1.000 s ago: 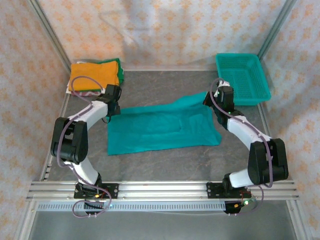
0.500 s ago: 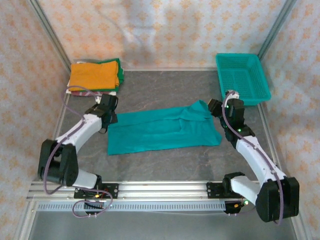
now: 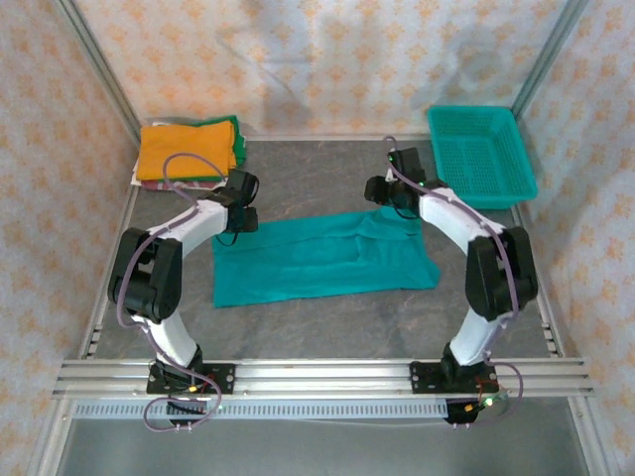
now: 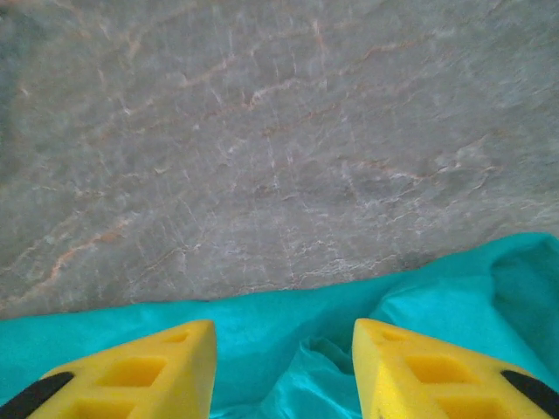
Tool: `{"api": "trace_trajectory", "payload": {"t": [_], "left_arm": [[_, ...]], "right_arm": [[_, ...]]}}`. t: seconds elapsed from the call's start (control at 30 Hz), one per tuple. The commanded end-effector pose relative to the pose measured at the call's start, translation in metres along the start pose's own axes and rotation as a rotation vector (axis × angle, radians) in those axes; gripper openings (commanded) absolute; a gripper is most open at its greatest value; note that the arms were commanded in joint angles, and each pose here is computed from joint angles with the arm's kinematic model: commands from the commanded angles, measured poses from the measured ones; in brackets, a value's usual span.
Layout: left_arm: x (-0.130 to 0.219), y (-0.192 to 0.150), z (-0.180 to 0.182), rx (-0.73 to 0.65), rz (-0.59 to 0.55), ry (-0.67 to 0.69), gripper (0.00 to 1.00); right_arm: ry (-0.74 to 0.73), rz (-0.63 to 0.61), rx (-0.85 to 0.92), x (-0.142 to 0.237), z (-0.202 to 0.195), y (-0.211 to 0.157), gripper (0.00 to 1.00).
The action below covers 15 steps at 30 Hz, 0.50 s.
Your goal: Fold and stack the t-shirts
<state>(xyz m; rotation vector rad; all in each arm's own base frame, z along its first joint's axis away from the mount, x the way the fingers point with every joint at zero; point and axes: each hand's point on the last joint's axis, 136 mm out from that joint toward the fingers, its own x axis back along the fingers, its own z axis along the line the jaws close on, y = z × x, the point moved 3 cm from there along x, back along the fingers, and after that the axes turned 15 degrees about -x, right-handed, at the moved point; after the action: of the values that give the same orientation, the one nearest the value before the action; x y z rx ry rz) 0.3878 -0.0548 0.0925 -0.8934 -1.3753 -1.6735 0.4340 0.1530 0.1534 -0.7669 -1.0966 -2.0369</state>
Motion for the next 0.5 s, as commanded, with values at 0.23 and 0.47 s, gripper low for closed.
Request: {"api": "trace_trajectory", "payload": {"t": [0.23,0.47], "left_arm": [[0.007,-0.023,-0.006,-0.016,0.050,-0.024,0.45],[0.002,-0.022,-0.009,-0.006,0.061,-0.036,0.45]], "right_arm": [[-0.175,0.224,0.108,-0.028,-0.022,-0.046,0.54],[-0.156,0.267,0.142,-0.036,-0.022,-0.061,0.47]]}}
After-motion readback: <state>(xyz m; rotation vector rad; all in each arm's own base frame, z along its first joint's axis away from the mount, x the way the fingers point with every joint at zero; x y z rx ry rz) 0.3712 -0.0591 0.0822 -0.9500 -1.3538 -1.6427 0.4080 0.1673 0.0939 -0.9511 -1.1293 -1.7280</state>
